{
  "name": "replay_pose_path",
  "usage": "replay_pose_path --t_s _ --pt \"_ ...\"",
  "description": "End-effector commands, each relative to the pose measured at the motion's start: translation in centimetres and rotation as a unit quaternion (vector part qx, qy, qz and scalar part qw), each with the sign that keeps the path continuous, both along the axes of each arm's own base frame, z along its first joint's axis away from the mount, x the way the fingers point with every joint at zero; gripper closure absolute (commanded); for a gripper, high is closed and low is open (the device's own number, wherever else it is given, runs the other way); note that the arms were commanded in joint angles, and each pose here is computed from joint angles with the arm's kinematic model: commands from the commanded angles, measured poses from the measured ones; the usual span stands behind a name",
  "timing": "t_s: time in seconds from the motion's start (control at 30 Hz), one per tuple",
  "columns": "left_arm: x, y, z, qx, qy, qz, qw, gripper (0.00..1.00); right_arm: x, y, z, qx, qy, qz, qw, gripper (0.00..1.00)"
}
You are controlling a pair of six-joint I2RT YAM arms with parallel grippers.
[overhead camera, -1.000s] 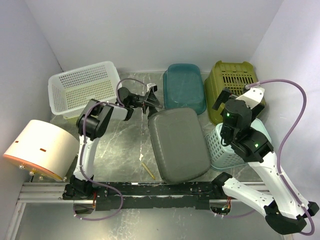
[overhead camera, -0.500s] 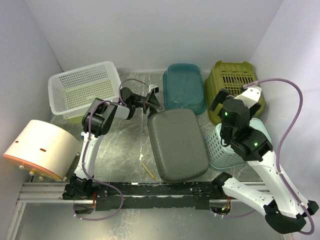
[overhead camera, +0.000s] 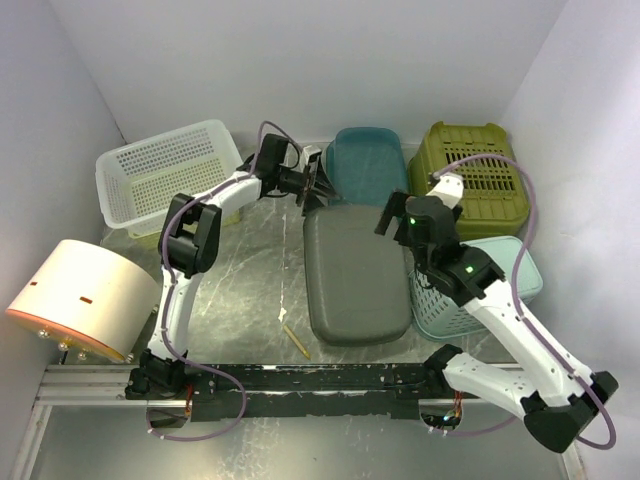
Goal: Turn the large container upside down
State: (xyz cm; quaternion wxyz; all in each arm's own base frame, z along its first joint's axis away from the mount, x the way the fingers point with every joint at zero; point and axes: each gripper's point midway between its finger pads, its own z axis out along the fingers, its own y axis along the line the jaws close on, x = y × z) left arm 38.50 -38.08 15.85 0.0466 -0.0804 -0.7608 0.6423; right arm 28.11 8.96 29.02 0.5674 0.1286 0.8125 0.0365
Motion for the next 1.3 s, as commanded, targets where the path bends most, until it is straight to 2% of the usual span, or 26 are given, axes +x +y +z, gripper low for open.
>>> replay_pose_path --t_s 0.0,0.17,0.43,0.6,0.73,0.83,0.93,1.0,1.1,1.2,1.27 --pt "-2.6 1.8 -3.9 0.111 -0.002 -0.009 0.994 0.01 0.3 5.7 -2.6 0.08 0.035 0.105 0.991 0.0" --pt "-3.1 1.6 -4.6 0.162 -0.032 -0.007 0.986 0.01 -0.1 9.3 -4.8 0.126 0.06 0.177 0.974 0.0" --pt "-2.3 1.7 -4.2 0.266 -0.121 0.023 0.956 0.01 -0.1 7.1 -4.9 0.105 0.048 0.13 0.985 0.0" --pt "-1.0 1.4 -3.0 0.274 -0.165 0.033 0.947 0.01 -0.2 6.2 -4.0 0.101 0.034 0.116 0.987 0.0" --pt "0.0 2.9 -3.5 0.323 -0.197 0.039 0.925 0.01 -0.4 6.4 -3.3 0.117 -0.001 0.132 0.984 0.0" --pt "0.7 3.1 -3.3 0.336 -0.217 0.046 0.915 0.01 -0.2 6.2 -3.5 0.113 0.004 0.123 0.986 0.0" --pt "1.4 3.6 -3.4 0.354 -0.26 0.039 0.898 0.01 0.0 6.3 -3.4 0.108 -0.001 0.124 0.986 0.0" --pt "1.5 3.4 -3.2 0.35 -0.293 0.028 0.889 0.01 0.3 6.3 -3.2 0.103 -0.007 0.127 0.987 0.0" --pt "1.0 1.9 -1.6 0.313 -0.343 0.022 0.885 0.01 0.6 6.0 -3.1 0.088 -0.008 0.119 0.989 0.0" --pt "0.4 0.8 -0.3 0.295 -0.405 0.034 0.865 0.01 1.0 5.8 -2.9 0.079 -0.008 0.114 0.99 0.0" --pt "-0.1 -0.1 0.5 0.266 -0.43 0.042 0.862 0.01 1.0 6.1 -1.9 0.082 -0.013 0.121 0.989 0.0"
